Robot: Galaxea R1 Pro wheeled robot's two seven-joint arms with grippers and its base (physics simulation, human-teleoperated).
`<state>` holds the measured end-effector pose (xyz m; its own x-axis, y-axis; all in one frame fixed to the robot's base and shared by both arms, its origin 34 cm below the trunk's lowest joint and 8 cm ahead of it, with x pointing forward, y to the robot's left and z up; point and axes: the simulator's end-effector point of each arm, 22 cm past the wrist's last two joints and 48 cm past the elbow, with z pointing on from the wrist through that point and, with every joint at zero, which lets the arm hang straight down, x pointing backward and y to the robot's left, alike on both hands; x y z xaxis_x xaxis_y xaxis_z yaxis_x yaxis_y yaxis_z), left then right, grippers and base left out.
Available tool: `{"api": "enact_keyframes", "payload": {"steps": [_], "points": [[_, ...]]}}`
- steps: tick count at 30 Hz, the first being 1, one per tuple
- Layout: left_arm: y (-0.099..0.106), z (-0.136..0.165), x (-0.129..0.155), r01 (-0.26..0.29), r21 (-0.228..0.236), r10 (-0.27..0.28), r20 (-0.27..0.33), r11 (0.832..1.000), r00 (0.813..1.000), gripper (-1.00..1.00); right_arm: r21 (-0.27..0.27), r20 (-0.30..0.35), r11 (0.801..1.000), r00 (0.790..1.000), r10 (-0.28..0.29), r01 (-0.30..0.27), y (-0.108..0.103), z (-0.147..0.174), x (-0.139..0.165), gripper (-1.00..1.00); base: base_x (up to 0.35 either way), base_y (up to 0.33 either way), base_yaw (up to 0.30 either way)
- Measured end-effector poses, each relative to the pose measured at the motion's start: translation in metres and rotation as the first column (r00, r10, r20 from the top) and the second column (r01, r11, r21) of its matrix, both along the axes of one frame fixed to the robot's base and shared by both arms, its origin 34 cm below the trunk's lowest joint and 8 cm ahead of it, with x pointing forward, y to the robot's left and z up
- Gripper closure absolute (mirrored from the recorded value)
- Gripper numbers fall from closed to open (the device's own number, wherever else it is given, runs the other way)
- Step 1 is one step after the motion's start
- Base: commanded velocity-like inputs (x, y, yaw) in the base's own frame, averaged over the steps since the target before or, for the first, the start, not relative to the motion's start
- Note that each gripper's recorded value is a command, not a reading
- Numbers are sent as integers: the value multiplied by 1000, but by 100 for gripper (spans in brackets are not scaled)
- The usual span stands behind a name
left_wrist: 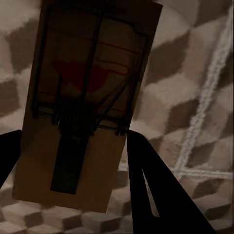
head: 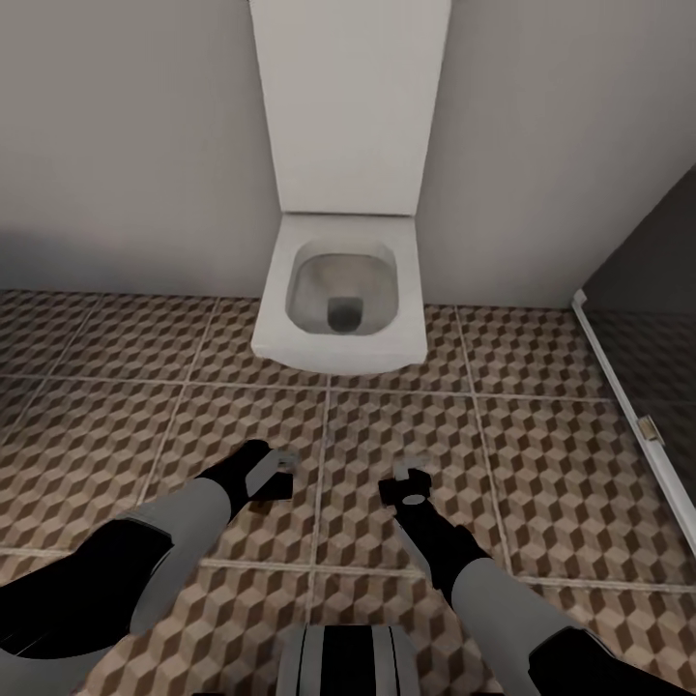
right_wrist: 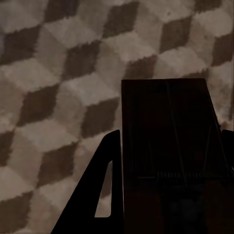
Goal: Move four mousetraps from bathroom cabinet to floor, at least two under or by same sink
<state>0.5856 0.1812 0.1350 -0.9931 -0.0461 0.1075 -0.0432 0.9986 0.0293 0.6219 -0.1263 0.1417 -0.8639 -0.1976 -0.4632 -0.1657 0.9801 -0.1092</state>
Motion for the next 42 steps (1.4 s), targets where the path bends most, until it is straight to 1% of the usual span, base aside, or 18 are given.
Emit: {"api": "enact_keyframes", "payload": {"steps": [9, 17, 19, 21, 25, 29, 38, 42], "points": [[-1, 0, 0, 1, 0, -1, 0, 1000, 1000, 100, 0, 0, 1000, 1000, 0, 0, 0, 0, 0, 100, 242, 0, 0], [0, -1, 0, 0, 1, 0, 2, 1000, 1000, 100, -1, 0, 1000, 1000, 1, -1, 0, 0, 0, 100, 39, 0, 0], [2, -1, 4, -5, 5, 5, 19, 1000, 1000, 100, 0, 0, 1000, 1000, 1, -1, 0, 0, 0, 100, 5, 0, 0], [7, -3, 15, -24, 16, 22, 80, 1000, 997, 100, 0, 0, 1000, 1000, 1, -1, 0, 0, 0, 100, 2, 0, 0], [17, -10, 22, -58, 38, 51, 158, 998, 986, 100, -1, 0, 1000, 1000, 1, -1, 0, 0, 0, 100, 0, 0, 0], [21, -12, 23, -67, 46, 58, 179, 997, 982, 100, -1, 0, 1000, 1000, 1, -1, 0, 0, 0, 100, 0, 0, 0], [23, -14, 20, -68, 51, 58, 181, 996, 982, 100, -1, 0, 1000, 1000, 1, -1, 0, 0, 0, 100, 0, 0, 0], [18, -16, 18, -68, 25, 62, 184, 997, 981, 100, -1, 0, 1000, 1000, 1, -1, 0, 0, 0, 100, 0, 0, 0]]}}
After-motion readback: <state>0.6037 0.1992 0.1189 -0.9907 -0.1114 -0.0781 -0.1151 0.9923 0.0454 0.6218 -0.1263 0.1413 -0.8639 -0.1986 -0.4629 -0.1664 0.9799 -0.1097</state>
